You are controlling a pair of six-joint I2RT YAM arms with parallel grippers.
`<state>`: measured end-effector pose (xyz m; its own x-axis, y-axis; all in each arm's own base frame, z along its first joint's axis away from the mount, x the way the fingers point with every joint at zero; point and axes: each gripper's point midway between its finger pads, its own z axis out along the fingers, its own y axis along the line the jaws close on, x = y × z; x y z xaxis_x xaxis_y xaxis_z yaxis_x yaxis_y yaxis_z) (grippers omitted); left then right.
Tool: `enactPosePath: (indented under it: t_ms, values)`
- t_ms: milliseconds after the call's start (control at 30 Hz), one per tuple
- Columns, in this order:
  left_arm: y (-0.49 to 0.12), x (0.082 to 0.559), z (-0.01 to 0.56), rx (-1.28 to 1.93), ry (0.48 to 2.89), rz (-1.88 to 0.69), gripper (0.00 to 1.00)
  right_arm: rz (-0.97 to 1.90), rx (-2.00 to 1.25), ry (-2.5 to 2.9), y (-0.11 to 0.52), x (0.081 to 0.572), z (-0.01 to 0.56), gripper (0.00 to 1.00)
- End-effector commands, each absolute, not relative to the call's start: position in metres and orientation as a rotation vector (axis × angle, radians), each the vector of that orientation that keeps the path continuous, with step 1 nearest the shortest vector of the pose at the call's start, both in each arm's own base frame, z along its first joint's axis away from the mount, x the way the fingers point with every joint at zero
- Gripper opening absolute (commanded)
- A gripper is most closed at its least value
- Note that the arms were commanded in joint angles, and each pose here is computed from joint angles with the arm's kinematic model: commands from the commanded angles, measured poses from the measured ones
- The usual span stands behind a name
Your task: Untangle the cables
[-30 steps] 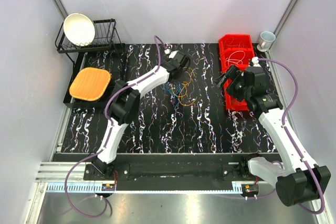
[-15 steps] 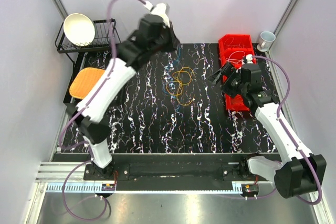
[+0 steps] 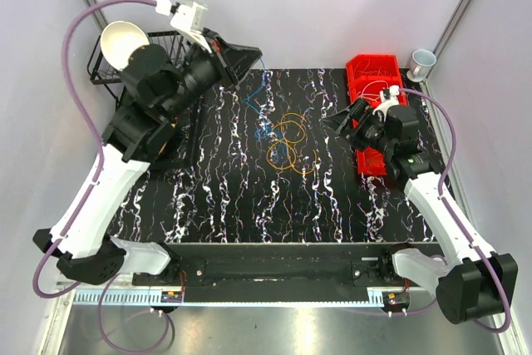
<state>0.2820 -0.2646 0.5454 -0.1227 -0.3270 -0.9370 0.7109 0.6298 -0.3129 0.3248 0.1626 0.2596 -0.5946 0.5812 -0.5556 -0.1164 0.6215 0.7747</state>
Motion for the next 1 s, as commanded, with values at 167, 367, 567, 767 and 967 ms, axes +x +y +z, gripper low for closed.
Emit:
enactPosePath:
  t_ms: [167,367,567,767,967]
  values:
    - [-0.284,0.3,0.498,0.346,1.485,-0.957,0.0,1.262,0.249,1.975,0.197,0.318,0.273,0.93]
    - [-0.282,0.314,0.478,0.28,1.551,-0.923,0.0,1.321,0.142,1.981,0.219,0.311,0.271,0.86]
    - [-0.245,0.358,0.434,-0.097,1.694,-0.745,0.0,1.354,0.143,2.058,0.232,0.311,0.26,0.81]
    - [-0.221,0.376,0.407,-0.357,1.739,-0.65,0.0,1.394,0.272,2.179,0.245,0.313,0.246,0.79]
    - [-0.212,0.382,0.394,-0.481,1.74,-0.629,0.0,1.457,0.351,2.236,0.263,0.314,0.245,0.79]
